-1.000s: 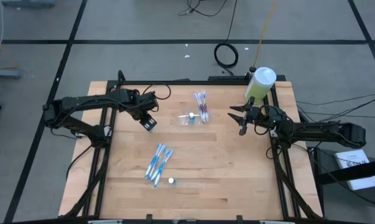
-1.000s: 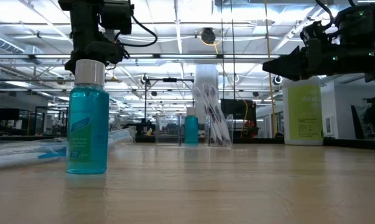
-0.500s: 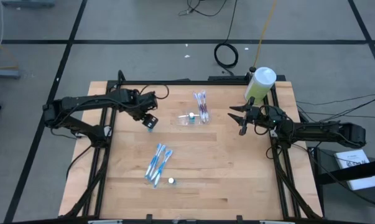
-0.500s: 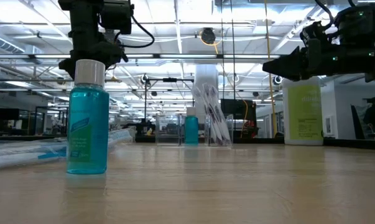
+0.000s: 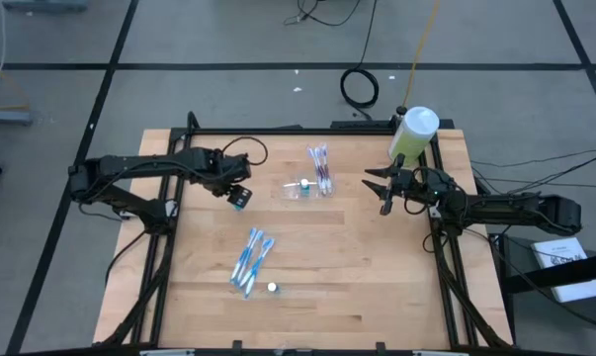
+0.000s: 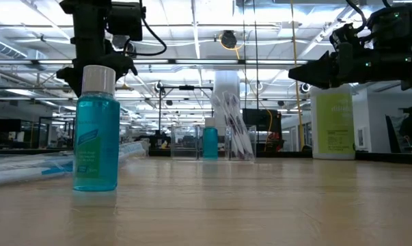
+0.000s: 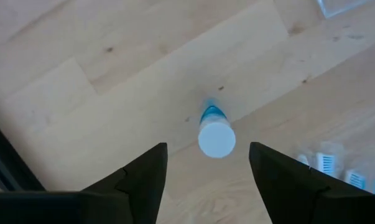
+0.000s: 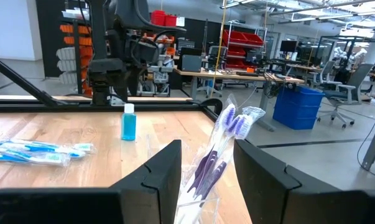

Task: Pick & Place toothbrushing station
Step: Put the top blue mouthwash into the transparent organizer

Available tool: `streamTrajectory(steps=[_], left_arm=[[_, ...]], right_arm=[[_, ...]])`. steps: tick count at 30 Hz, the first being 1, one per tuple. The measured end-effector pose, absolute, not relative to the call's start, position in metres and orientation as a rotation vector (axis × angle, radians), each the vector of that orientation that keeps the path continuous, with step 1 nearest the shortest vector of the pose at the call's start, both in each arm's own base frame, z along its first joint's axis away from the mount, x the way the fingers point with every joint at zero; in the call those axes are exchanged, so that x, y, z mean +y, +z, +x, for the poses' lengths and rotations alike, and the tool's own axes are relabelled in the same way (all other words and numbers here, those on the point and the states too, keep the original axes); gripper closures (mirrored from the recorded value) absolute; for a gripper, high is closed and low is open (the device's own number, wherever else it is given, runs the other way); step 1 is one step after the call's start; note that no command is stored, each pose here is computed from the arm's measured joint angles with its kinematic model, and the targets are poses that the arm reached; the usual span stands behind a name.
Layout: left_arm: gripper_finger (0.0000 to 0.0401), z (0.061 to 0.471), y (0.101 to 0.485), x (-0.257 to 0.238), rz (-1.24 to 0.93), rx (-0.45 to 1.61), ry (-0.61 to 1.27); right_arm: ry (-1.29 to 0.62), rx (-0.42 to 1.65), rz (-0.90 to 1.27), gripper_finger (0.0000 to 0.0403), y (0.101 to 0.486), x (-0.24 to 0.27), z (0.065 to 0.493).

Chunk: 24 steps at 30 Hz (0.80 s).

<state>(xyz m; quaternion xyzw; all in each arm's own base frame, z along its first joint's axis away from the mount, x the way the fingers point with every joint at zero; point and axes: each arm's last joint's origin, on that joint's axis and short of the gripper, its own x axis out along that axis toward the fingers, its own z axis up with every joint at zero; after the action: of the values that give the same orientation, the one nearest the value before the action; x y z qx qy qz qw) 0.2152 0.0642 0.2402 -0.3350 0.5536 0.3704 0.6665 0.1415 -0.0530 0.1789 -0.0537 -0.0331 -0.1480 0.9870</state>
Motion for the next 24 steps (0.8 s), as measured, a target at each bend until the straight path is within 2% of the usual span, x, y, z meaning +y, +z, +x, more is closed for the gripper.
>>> streamTrajectory(steps=[10, 24], left_arm=[[0.0164, 0.224, 0.234, 0.065, -0.742, 1.245, 0.816], [0.0164, 0.233, 0.216, 0.065, -0.745, 1.348, 0.804]], right_arm=[[-0.297, -0.067, -0.096, 0.0261, 0.179, -0.053, 0.141], [-0.296, -0.060, -0.095, 0.0261, 0.178, -0.053, 0.142]])
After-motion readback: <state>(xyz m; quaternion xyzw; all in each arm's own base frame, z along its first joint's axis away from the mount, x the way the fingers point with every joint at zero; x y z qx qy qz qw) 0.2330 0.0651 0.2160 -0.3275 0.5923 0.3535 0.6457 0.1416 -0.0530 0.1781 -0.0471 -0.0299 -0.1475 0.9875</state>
